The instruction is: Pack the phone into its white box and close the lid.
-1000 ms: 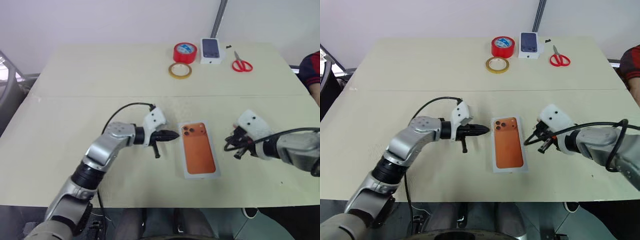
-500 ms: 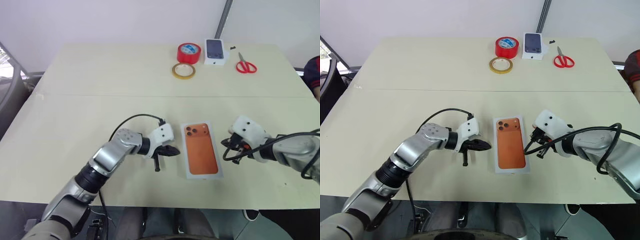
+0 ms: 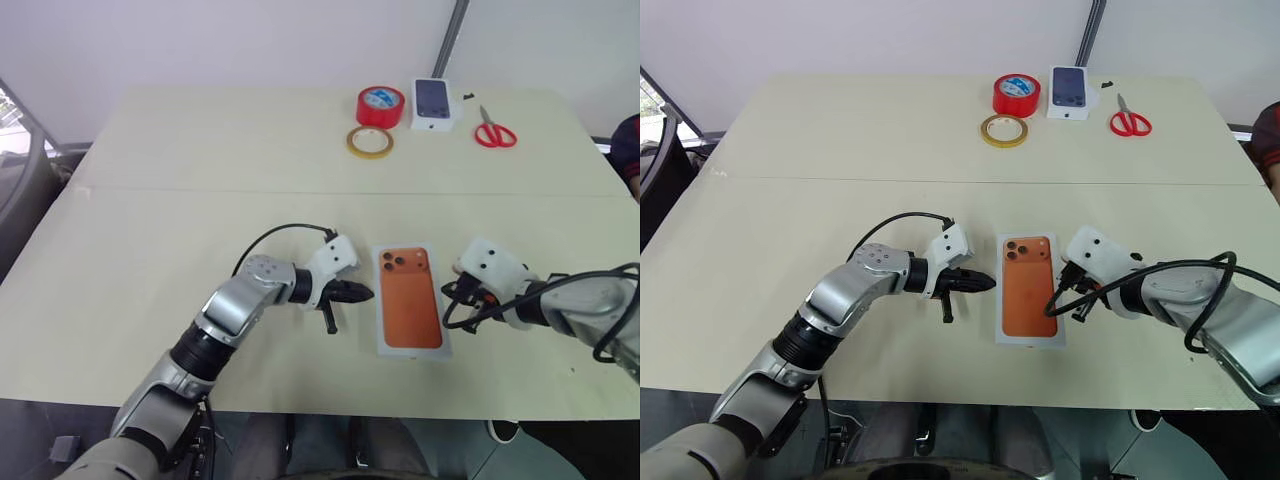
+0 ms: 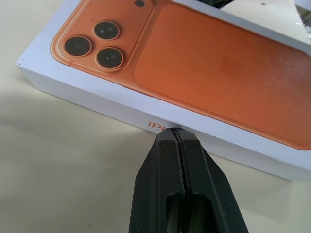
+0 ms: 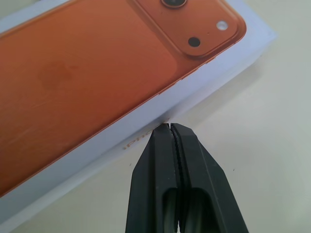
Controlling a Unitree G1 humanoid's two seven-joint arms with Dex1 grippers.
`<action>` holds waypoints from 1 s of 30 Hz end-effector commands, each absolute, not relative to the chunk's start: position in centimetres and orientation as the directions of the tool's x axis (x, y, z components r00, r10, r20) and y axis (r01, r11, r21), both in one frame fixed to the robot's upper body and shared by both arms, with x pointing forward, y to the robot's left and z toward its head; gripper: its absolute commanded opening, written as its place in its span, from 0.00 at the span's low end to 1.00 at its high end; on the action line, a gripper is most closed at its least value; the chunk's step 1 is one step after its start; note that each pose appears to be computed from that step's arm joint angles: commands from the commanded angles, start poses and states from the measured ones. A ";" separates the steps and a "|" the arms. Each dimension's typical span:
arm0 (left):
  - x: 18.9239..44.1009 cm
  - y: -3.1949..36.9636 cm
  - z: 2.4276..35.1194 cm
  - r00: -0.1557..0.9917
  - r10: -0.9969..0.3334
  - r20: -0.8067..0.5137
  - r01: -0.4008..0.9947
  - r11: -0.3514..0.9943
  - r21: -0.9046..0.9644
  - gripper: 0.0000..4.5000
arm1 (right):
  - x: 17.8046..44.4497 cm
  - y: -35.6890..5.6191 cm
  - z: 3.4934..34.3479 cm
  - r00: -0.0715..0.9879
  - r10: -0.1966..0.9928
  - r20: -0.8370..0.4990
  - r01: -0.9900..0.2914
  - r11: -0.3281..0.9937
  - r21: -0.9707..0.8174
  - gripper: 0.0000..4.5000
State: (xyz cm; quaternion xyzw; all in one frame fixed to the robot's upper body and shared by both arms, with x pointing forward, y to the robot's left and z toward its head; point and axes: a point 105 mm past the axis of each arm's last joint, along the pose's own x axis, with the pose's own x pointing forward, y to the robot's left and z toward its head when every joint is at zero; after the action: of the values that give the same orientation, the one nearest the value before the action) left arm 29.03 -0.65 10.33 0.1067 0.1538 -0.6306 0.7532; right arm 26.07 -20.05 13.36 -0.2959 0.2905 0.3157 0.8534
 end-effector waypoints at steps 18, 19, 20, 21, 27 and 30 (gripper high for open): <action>29.7 -0.8 13.0 0.186 -0.947 -0.261 0.978 0.204 -0.044 0.00 | 25.5 -20.7 14.9 0.667 0.364 -0.650 -0.691 0.629 -0.357 0.01; 30.0 -0.7 13.5 0.198 -0.951 -0.237 0.974 0.219 -0.062 0.00 | 25.3 -20.6 15.2 0.659 0.387 -0.644 -0.702 0.625 -0.342 0.01; 30.1 -0.7 14.0 0.206 -0.954 -0.217 0.971 0.226 -0.075 0.00 | 25.0 -20.4 15.5 0.651 0.408 -0.640 -0.713 0.619 -0.330 0.01; 30.3 -0.9 14.4 0.210 -0.957 -0.200 0.970 0.230 -0.084 0.00 | 24.5 -20.2 15.7 0.637 0.435 -0.637 -0.728 0.611 -0.311 0.01; 30.2 -2.9 14.2 0.191 -0.956 -0.224 0.978 0.205 -0.041 0.00 | 21.3 -18.5 15.1 0.512 0.558 -0.652 -0.828 0.522 -0.204 0.01; 30.4 -3.7 12.2 0.194 -0.929 -0.315 0.980 0.200 0.011 0.00 | 20.6 -18.0 13.5 0.481 0.558 -0.676 -0.836 0.523 -0.163 0.01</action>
State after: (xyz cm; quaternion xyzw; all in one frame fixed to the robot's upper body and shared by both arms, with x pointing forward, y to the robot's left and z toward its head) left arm 30.31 -3.13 12.29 0.0746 0.1298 -0.6224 0.7682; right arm 20.95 -18.68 13.61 -0.2399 0.2928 0.4134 0.8281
